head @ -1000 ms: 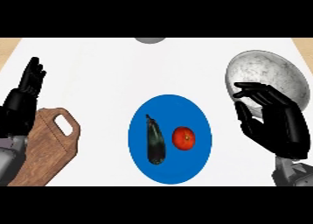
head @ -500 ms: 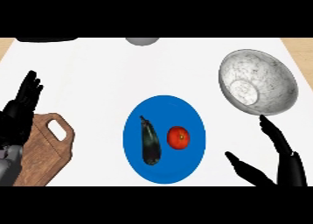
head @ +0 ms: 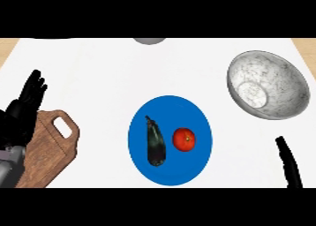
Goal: Pick the tomato from the plate and place it in the bowl
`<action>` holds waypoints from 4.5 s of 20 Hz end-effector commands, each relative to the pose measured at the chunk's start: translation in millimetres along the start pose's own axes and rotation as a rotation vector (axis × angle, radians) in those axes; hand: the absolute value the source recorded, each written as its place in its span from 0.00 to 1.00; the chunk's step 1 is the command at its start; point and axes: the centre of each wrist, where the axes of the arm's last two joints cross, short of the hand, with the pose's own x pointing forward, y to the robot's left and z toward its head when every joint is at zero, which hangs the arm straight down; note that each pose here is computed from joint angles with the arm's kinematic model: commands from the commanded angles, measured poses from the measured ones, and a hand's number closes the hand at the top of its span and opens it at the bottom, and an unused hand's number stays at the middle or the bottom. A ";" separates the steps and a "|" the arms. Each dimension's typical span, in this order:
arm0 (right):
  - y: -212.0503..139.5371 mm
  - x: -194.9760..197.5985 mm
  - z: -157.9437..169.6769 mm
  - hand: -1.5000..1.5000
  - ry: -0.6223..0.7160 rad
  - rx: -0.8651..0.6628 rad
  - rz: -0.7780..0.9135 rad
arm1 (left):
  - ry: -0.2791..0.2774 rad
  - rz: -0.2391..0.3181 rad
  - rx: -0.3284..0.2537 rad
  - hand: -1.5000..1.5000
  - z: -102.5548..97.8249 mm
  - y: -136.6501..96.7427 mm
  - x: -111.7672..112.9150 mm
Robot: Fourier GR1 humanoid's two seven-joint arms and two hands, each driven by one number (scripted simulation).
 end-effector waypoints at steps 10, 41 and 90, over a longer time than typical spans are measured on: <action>-7.0 79.5 -52.9 0.00 0.114 0.279 0.274 | -0.019 -0.003 -0.048 0.50 -2.3 3.4 9.7; 98.7 93.3 -108.7 0.00 0.234 0.636 0.551 | 0.000 0.013 -0.011 0.50 1.1 -2.1 -0.9; 152.5 57.7 -128.5 1.00 -0.276 0.617 0.828 | 0.004 0.004 -0.008 0.50 -5.0 -2.6 18.6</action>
